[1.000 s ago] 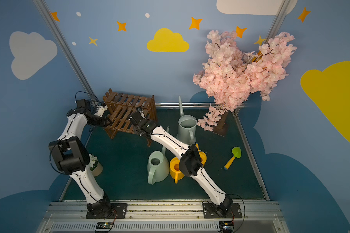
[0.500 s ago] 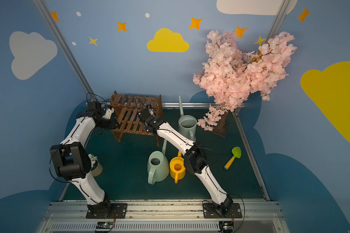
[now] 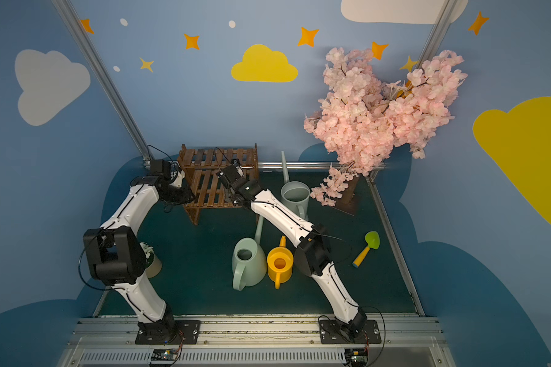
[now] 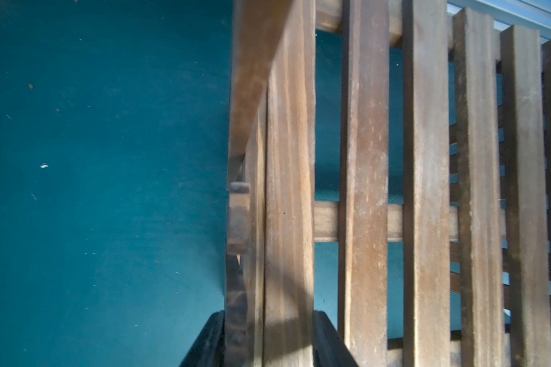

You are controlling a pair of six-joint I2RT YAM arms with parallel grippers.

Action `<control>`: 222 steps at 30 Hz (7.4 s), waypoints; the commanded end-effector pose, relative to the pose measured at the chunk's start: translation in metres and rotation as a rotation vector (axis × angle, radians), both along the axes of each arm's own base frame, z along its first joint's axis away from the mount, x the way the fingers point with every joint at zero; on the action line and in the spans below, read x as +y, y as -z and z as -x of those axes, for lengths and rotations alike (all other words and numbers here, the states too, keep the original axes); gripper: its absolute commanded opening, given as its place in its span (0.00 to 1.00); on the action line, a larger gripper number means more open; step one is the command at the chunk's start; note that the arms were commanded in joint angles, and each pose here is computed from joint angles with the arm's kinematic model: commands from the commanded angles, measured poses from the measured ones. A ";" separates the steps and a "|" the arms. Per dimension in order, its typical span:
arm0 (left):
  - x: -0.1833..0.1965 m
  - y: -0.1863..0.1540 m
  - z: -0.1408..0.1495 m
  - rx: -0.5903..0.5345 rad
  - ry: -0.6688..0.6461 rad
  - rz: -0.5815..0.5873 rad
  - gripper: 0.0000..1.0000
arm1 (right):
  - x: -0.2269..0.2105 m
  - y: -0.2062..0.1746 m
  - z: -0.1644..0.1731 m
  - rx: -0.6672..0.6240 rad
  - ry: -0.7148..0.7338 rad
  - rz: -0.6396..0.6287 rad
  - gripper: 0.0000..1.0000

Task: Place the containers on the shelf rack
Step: 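Move the shelf to the center of the board, then pick up a container from the center of the board, then place the container on the shelf, then adjust the shelf at the center of the board.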

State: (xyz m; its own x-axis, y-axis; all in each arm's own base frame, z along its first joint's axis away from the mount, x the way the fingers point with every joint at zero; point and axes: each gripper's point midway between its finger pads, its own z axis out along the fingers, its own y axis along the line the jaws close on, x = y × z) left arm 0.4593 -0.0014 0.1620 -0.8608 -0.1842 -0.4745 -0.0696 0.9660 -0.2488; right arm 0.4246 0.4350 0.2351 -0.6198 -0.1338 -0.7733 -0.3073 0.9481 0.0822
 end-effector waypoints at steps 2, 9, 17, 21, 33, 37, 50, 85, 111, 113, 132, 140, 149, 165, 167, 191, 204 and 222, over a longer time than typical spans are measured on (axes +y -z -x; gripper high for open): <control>-0.045 0.014 0.011 0.098 0.049 0.144 0.16 | -0.002 -0.040 0.022 -0.036 -0.036 -0.019 0.73; -0.057 0.015 0.002 0.093 0.063 0.141 0.16 | -0.008 -0.063 0.036 -0.075 -0.037 -0.020 0.75; -0.065 0.020 -0.010 0.087 0.068 0.141 0.16 | -0.019 -0.075 0.043 -0.095 -0.021 -0.016 0.77; -0.060 0.019 -0.018 0.068 0.058 0.105 0.17 | -0.023 -0.077 0.045 -0.096 -0.015 -0.017 0.77; -0.057 -0.028 -0.023 -0.062 0.146 0.035 0.31 | -0.036 -0.087 0.049 -0.113 -0.006 -0.029 0.80; -0.057 -0.057 -0.012 -0.130 0.210 -0.007 0.47 | -0.050 -0.089 0.052 -0.118 0.019 -0.014 0.82; -0.113 -0.111 0.116 -0.286 0.784 0.088 0.90 | -0.175 -0.069 0.099 -0.083 0.181 0.095 0.89; -0.095 -0.093 0.100 -0.256 0.613 0.043 1.00 | -0.239 0.064 0.049 0.241 0.203 0.293 0.64; -0.038 -0.042 0.022 -0.091 0.297 -0.167 0.94 | -0.237 0.014 0.043 0.119 0.210 0.159 0.00; -0.037 -0.039 0.015 -0.077 0.290 -0.167 0.90 | -0.237 0.004 0.045 0.103 0.210 0.138 0.00; -0.031 -0.007 -0.013 0.022 0.236 -0.192 0.42 | -0.240 -0.097 0.076 -0.078 0.147 -0.054 0.00; -0.041 0.001 -0.005 0.068 0.230 -0.137 0.27 | -0.227 -0.155 0.099 -0.179 0.107 -0.072 0.00; -0.057 0.007 0.010 0.116 0.240 -0.096 0.16 | -0.193 -0.201 0.105 -0.258 0.049 -0.072 0.01; -0.082 0.016 0.027 0.148 0.291 -0.031 0.10 | -0.130 -0.230 0.061 -0.315 0.011 -0.115 0.02; -0.085 0.018 0.028 0.153 0.296 -0.026 0.10 | -0.125 -0.229 0.055 -0.317 0.014 -0.115 0.02; -0.104 0.022 0.047 0.172 0.276 -0.015 0.22 | -0.120 -0.202 0.020 -0.298 0.174 -0.096 0.04; -0.104 0.025 0.047 0.175 0.276 -0.014 0.24 | -0.124 -0.192 0.014 -0.281 0.208 -0.057 0.12; -0.106 0.029 0.049 0.182 0.291 -0.003 0.25 | -0.126 -0.180 -0.012 -0.260 0.240 -0.112 0.28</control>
State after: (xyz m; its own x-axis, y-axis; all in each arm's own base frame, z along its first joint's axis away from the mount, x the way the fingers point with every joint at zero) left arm 0.4463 -0.0849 0.1634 -0.8874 0.0369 -0.4596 0.1339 0.9744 -0.1803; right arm 0.4238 0.3103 0.4183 -0.4122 0.0398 -0.9102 -0.1356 0.9852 0.1045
